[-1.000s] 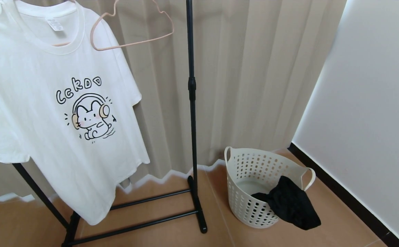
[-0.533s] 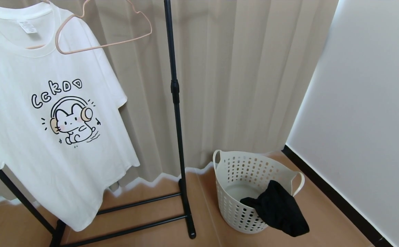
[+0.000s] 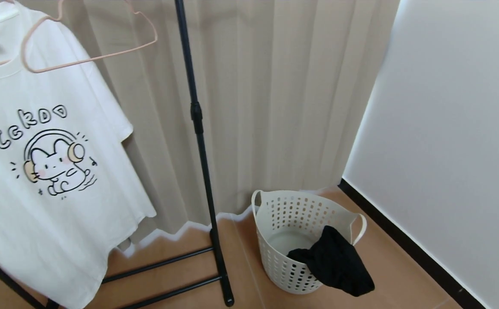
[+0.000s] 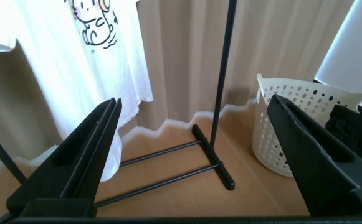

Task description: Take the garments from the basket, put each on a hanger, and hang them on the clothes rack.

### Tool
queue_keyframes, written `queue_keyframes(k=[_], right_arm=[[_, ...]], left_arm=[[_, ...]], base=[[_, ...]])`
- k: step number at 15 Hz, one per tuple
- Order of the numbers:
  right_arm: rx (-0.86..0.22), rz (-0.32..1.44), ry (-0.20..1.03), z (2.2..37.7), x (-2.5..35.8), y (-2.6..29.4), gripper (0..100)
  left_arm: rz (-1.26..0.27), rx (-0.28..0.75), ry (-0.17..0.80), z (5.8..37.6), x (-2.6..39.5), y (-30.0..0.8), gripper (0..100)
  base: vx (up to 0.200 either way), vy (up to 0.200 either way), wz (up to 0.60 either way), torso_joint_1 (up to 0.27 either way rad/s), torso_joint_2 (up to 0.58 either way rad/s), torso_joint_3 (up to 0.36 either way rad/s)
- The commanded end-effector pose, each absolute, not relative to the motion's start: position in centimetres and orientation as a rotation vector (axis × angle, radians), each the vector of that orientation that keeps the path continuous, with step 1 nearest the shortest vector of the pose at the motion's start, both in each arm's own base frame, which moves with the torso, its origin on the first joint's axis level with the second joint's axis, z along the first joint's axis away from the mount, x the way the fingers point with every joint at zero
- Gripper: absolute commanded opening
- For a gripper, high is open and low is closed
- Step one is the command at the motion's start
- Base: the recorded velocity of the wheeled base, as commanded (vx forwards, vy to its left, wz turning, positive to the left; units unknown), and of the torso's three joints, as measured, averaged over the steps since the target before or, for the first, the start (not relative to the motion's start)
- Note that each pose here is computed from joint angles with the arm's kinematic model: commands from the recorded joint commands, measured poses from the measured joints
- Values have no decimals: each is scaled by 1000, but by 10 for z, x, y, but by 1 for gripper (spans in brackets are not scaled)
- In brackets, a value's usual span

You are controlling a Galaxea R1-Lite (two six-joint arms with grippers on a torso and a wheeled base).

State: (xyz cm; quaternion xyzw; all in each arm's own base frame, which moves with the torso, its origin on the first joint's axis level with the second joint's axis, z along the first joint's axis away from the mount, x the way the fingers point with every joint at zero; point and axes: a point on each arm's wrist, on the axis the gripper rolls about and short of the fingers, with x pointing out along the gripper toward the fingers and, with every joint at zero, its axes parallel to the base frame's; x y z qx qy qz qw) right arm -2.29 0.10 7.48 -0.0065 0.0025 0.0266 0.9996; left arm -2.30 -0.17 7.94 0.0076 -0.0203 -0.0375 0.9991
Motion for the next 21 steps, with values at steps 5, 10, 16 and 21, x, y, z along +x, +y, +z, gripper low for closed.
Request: queue_keyframes(k=[5,10,16,21], right_arm=[[-14,55,6,75,-23,1,100],[-14,55,6,75,-23,1,100],[-14,55,6,75,-23,1,100],[-14,55,6,75,-23,1,100]], left_arm=[[-76,15,-39,79,-23,-2,100],[-76,15,-39,79,-23,-2,100],[-76,15,-39,79,-23,-2,100],[-76,14,-39,79,-23,-2,100]], base=[[0,0,0,0,0,0],[0,0,0,1,1,-42],[0,0,0,1,1,-188],[0,0,0,5,6,-202]])
